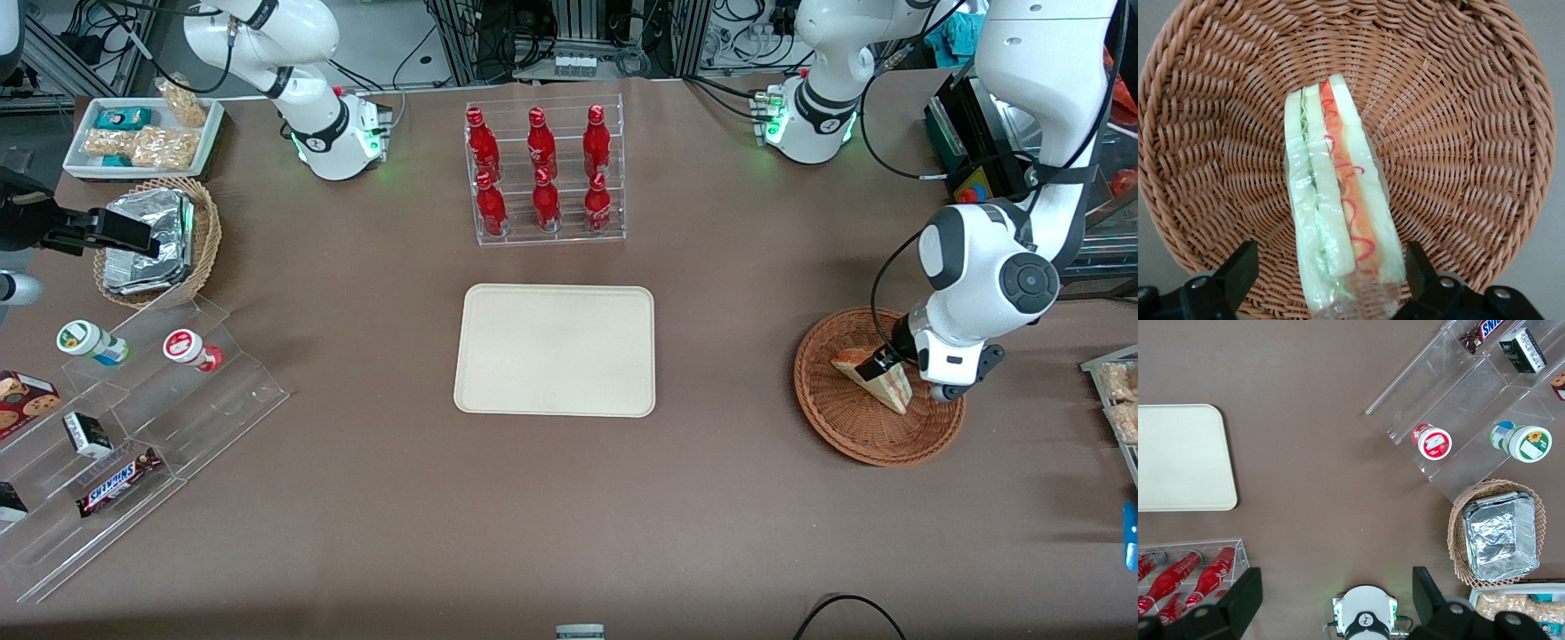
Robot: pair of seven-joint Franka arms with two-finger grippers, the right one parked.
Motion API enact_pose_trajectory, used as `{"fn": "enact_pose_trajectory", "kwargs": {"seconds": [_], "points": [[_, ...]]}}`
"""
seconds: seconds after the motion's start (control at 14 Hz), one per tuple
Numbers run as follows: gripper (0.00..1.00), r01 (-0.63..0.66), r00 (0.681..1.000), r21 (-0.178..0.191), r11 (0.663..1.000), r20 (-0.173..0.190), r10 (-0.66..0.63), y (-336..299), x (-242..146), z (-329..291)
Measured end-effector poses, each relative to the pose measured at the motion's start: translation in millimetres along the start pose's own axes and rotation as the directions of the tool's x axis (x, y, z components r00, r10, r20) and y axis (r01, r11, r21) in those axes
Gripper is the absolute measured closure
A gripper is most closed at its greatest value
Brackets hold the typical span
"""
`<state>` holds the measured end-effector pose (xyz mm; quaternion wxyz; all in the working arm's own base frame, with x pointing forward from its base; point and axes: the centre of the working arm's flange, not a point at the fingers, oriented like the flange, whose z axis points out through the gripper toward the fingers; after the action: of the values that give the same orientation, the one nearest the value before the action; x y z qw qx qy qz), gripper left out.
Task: Place sandwich from basket to tray
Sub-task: 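Lower the left gripper and close it on the sandwich, then lift the sandwich and carry it toward the cream tray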
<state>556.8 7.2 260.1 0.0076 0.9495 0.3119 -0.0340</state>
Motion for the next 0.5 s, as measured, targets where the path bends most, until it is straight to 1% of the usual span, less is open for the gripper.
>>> {"fn": "enact_pose_trajectory", "kwargs": {"seconds": [0.07,0.29,0.5], "points": [[0.09,0.001,1.000,0.000,1.000,0.000,-0.001,0.0,0.1,0.6],[0.44,0.001,1.000,-0.001,1.000,0.000,-0.001,0.1,0.3,1.2],[0.70,0.001,1.000,-0.004,1.000,-0.005,-0.001,1.2,1.9,-1.0]]}}
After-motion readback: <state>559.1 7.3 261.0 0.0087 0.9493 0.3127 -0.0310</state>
